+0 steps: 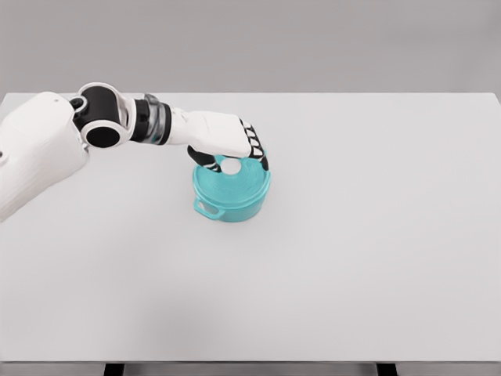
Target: Open the lid of the pot with left arm
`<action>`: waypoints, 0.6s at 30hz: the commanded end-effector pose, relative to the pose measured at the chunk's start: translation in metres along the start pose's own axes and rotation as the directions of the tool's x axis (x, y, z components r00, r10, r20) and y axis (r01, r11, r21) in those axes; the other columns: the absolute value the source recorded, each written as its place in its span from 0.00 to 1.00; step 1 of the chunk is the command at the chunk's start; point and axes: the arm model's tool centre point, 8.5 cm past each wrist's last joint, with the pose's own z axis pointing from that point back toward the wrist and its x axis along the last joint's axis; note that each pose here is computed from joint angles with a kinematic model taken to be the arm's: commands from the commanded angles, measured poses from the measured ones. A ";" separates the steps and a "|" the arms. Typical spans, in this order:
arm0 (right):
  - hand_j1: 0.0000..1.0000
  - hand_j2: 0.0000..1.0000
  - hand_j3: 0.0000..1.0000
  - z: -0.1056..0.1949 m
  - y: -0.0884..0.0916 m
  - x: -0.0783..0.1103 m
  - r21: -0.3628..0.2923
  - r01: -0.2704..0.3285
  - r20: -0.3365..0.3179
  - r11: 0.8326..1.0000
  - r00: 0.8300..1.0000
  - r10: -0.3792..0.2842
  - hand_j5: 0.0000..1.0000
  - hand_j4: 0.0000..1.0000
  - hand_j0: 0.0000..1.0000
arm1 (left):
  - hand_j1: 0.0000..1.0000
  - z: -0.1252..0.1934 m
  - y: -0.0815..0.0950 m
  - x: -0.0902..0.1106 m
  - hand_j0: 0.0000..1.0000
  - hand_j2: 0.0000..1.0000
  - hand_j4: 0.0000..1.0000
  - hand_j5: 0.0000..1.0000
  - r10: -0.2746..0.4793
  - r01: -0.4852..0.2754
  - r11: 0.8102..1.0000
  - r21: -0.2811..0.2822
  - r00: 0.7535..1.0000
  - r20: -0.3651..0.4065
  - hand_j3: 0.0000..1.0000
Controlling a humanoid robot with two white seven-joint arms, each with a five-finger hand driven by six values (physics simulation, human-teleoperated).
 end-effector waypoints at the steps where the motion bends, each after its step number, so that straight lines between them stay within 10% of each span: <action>1: 1.00 1.00 1.00 0.000 0.000 0.000 0.000 0.000 0.000 1.000 1.000 0.000 1.00 1.00 1.00 | 0.77 -0.001 -0.001 0.001 0.77 0.77 0.77 0.77 0.004 -0.004 1.000 -0.002 1.000 0.002 0.77; 18: 1.00 1.00 1.00 0.000 0.000 0.000 0.000 0.000 0.000 1.000 1.000 0.000 1.00 1.00 1.00 | 0.55 -0.002 0.000 0.003 0.55 0.55 0.55 0.55 -0.005 0.005 1.000 -0.005 1.000 0.010 0.55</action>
